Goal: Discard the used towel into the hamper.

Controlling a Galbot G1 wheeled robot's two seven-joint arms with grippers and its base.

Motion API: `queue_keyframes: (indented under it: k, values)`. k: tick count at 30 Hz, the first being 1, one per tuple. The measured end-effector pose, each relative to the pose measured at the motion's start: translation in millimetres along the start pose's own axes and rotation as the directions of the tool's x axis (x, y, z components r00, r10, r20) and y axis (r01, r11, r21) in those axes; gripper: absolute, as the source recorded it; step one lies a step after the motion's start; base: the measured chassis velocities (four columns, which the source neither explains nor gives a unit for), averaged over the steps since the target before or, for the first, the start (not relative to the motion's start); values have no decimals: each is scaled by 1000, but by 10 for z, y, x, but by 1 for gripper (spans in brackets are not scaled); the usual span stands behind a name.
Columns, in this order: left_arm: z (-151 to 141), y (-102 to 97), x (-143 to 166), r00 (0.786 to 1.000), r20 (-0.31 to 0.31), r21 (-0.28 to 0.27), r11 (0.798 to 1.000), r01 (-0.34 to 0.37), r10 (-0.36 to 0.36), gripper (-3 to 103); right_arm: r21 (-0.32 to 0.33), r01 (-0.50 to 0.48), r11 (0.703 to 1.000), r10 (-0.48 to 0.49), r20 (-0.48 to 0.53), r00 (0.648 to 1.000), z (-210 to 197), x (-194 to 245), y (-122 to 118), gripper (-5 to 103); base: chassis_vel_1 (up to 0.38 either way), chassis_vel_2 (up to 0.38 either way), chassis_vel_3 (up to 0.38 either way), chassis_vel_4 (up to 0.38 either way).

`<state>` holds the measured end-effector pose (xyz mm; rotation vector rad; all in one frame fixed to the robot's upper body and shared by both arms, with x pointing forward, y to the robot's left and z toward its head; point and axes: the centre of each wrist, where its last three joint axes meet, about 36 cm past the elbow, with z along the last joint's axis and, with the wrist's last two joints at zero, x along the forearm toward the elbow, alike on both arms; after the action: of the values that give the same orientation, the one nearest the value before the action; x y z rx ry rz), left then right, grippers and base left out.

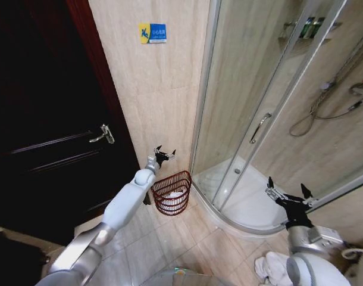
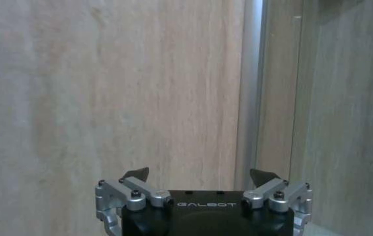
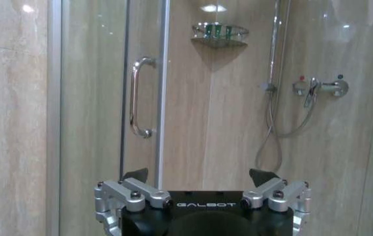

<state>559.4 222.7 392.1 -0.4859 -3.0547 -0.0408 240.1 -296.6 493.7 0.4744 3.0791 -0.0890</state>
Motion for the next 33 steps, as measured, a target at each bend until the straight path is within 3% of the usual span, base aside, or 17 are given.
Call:
queue_keyframes:
  k: [7, 18, 26, 33]
  values:
    - [38, -5, 459, 998, 16, 34, 997, 66, -67, 100, -3, 22, 1000, -22, -4, 1000, 22, -7, 22, 100, 0, 0, 0, 0]
    - [-17, 238, 1108, 973, 63, 72, 973, 218, -223, 100, 4, 53, 999, -53, -17, 998, 82, -48, -5, 100, 0, 0, 0, 0]
    - [-190, 342, 1710, 924, 97, 19, 929, 371, -371, 100, 2, 86, 996, -86, -40, 996, 187, -117, -40, 100, 0, 0, 0, 0]
    - [-246, 339, 2132, 887, 108, -5, 892, 452, -449, 100, 1, 114, 993, -114, -41, 993, 224, -156, -61, 100, 0, 0, 0, 0]
